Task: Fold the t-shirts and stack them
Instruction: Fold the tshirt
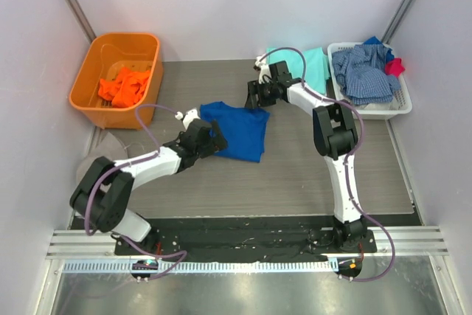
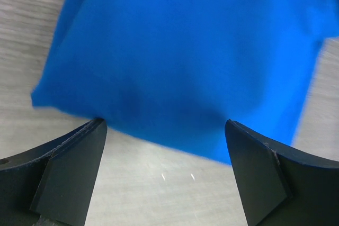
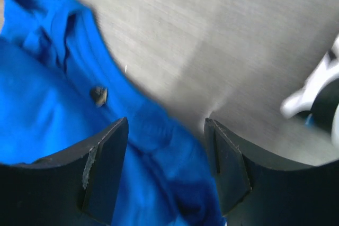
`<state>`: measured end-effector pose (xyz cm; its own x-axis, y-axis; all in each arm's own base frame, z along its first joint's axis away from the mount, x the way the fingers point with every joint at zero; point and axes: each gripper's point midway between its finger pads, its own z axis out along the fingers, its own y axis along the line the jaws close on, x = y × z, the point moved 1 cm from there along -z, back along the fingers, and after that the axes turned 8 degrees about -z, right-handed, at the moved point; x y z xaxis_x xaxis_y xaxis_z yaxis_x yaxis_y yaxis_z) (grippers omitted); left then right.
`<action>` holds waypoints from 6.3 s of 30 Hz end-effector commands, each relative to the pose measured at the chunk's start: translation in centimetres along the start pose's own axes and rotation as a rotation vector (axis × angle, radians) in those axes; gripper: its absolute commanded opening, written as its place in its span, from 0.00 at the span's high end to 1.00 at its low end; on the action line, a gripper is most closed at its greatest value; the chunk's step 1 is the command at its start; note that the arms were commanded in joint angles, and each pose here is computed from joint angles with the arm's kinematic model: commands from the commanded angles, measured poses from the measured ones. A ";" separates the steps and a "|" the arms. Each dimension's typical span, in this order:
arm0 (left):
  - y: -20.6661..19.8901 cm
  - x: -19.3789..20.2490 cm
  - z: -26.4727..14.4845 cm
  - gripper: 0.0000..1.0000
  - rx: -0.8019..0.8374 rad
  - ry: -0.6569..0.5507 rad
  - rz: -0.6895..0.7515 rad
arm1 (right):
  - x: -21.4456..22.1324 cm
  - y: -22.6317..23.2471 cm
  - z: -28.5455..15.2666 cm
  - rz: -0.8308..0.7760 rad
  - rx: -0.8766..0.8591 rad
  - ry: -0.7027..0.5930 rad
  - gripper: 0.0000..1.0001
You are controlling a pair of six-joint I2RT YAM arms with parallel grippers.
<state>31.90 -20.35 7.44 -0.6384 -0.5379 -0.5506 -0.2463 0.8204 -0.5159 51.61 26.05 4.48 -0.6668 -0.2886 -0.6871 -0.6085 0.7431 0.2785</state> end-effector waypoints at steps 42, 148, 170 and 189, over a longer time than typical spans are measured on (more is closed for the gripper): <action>-2.2 -5.1 -3.9 0.00 0.143 -0.039 -0.031 | 11.2 13.4 -19.5 0.231 0.433 -0.080 0.27; 0.3 6.9 3.0 0.00 0.103 0.224 -0.165 | 16.9 24.8 -12.1 0.146 -0.035 -0.013 0.60; -1.6 5.3 1.7 0.00 0.146 0.205 -0.139 | 15.3 20.1 -21.4 0.190 0.266 -0.159 0.55; -1.7 1.0 -7.8 0.00 0.215 0.056 -0.135 | 7.0 18.6 -13.0 -0.025 -0.045 -0.012 0.53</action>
<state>28.05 -21.37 16.00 -0.6166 -0.6417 -0.4562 -0.1153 0.6468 -0.7539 30.29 25.31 11.88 -0.7180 -0.1610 -0.6772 -0.4122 0.8823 0.2273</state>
